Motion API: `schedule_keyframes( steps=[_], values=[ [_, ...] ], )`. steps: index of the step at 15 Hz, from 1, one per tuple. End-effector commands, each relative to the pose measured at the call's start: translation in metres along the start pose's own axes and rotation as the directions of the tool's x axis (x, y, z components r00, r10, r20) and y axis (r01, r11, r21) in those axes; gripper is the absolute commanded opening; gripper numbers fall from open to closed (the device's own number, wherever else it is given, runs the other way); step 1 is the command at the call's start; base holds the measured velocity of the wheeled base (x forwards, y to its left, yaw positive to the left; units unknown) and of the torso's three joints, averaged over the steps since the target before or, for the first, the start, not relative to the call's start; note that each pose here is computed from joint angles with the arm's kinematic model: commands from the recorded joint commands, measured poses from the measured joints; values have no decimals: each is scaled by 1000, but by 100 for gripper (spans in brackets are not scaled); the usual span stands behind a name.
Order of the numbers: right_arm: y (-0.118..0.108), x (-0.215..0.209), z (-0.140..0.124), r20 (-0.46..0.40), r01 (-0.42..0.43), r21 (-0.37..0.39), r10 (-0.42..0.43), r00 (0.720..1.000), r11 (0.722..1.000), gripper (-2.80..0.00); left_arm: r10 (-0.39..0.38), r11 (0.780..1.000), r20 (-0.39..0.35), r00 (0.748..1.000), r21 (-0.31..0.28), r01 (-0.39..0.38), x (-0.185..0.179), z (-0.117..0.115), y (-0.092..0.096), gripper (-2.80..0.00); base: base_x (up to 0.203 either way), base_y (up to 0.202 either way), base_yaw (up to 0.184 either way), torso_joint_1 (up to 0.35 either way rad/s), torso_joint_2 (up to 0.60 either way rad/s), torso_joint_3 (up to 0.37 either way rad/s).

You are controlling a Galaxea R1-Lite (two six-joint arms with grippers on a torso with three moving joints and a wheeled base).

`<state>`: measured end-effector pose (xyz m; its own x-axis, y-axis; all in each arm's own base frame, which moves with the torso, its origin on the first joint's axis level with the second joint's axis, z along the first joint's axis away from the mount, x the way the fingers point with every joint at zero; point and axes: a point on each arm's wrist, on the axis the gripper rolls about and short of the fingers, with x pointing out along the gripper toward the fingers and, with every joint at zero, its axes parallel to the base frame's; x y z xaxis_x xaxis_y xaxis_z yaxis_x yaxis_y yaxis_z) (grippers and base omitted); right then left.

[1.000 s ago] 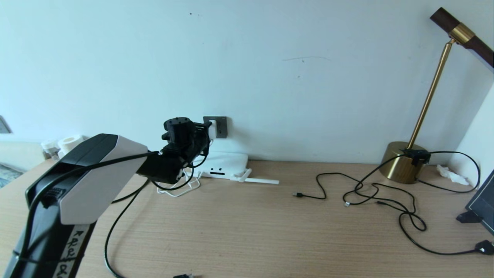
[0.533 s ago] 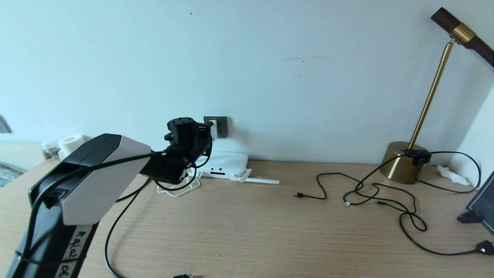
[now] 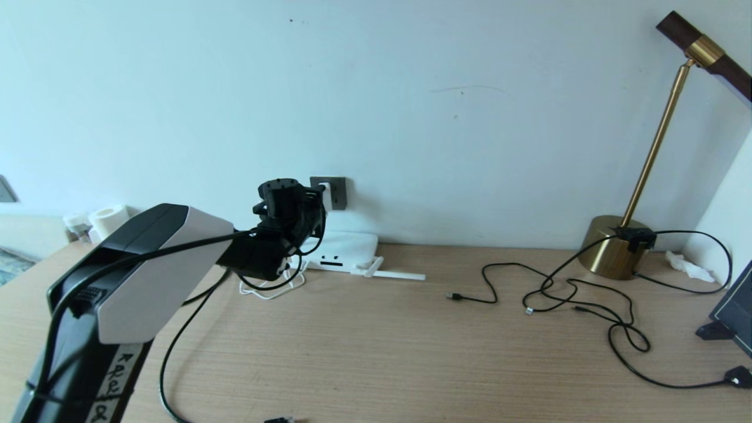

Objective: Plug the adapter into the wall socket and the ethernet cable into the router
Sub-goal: Hand it to the other hand

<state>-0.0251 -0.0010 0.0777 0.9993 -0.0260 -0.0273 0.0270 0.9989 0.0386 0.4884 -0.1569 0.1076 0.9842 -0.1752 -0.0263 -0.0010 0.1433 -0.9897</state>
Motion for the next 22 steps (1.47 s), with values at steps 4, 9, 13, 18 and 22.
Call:
schedule_keyframes(
  steps=[4, 9, 13, 18, 22],
  values=[
    [0, 0, 0, 0, 0, 0, 0, 1000, 1000, 0, -10, 1000, 1, 1000, -23, 10, -2, -2, -4, -280, 0, 0, 0, 0, 0, 0],
    [0, 0, 0, -1, 0, 0, 0, 1000, 1000, 0, -23, 999, -4, 1000, -32, 23, -4, -5, -12, -280, 0, 0, 0, 0, 0, 0],
    [0, 0, 0, -1, 0, 0, 0, 1000, 1000, 0, -19, 999, -15, 1000, -32, 19, -6, -10, -17, -280, 0, 0, 0, 0, 0, 0],
    [0, 0, 0, 0, 0, 0, 0, 1000, 1000, 0, -16, 999, -15, 1000, -32, 16, -6, -10, -16, -280, 0, 0, 0, 0, 0, 0],
    [0, 0, 0, 0, 0, 0, 0, 1000, 1000, 0, -19, 999, -15, 1000, -31, 18, -6, -10, -17, -280, 0, 0, 0, 0, 0, 0]
  ],
)
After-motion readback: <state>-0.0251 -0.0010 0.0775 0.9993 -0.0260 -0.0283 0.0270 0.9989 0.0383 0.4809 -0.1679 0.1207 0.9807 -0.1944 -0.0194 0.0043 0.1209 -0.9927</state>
